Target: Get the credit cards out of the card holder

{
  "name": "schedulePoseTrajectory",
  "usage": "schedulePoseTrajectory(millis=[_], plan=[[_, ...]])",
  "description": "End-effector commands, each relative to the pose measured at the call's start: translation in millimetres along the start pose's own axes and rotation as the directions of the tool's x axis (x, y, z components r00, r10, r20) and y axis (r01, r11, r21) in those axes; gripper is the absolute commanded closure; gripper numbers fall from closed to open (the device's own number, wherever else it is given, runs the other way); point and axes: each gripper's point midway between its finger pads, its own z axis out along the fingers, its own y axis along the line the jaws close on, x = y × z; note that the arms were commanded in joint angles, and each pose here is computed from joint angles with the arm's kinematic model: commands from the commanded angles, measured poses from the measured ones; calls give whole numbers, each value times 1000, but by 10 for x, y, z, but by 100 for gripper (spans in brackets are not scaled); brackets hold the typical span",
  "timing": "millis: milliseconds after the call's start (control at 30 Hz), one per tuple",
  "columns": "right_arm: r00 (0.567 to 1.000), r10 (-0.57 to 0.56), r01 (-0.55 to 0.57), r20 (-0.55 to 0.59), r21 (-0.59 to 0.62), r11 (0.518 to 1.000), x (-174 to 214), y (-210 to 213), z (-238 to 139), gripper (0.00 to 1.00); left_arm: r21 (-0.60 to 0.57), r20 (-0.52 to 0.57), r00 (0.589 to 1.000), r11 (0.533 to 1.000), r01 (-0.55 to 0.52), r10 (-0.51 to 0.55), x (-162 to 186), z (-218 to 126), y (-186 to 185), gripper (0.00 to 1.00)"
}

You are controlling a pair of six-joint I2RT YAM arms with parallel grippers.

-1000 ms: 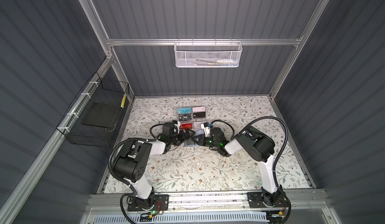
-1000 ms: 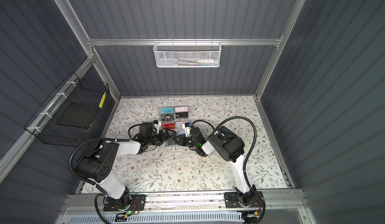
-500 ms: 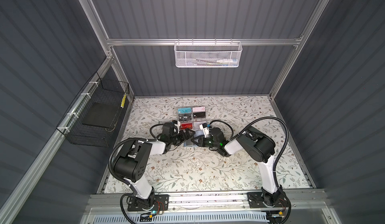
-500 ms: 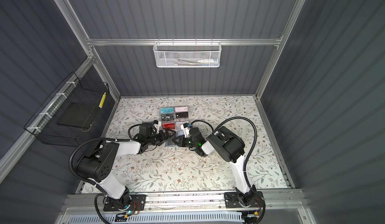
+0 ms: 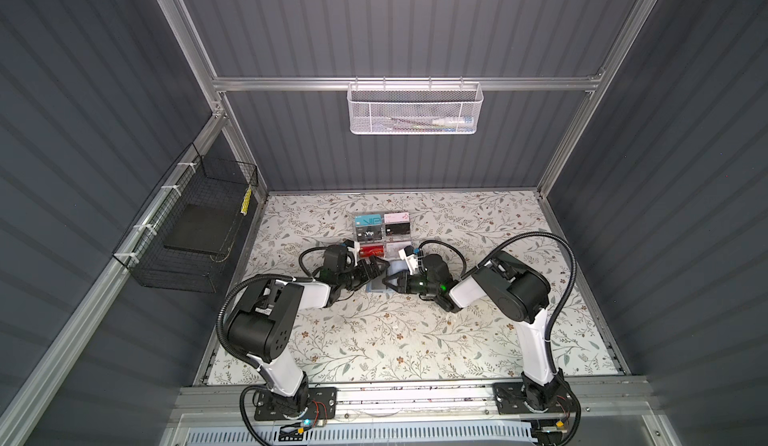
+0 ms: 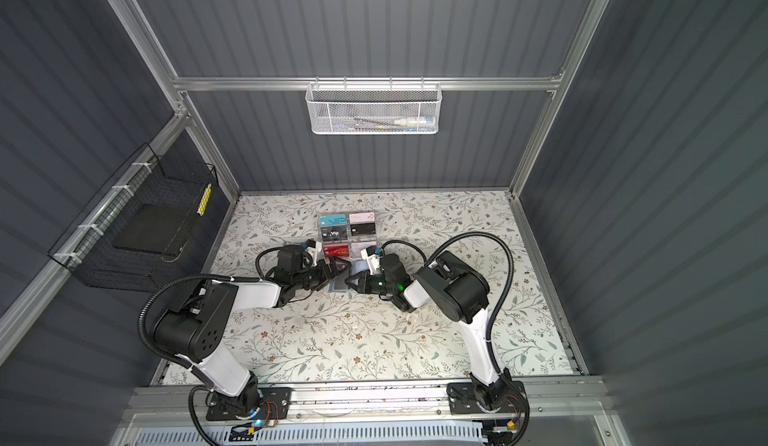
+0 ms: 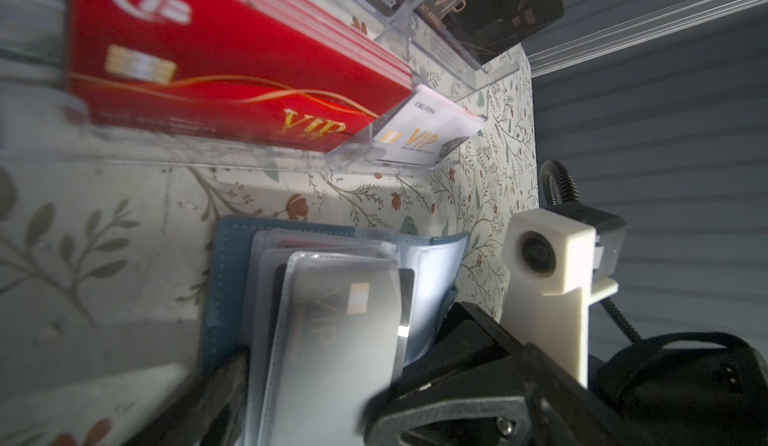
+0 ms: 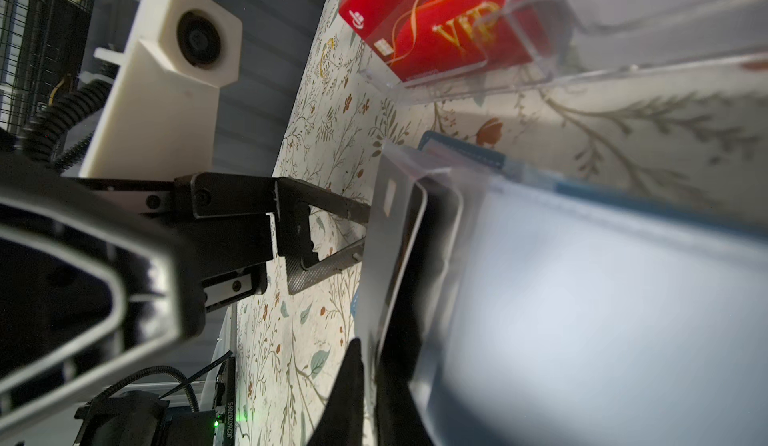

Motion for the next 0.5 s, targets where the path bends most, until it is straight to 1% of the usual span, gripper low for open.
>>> schedulePoseTrajectory(millis=[0,467], plan=[[999,-5,1,-52,-67,998,116,101,-32,88,-90,-114,989,993,80,-91,399,43,333,0],[998,10,-13,-56,-61,998,89,-17,-111,88,-90,-113,989,993,80,-90,414,34,344,0]])
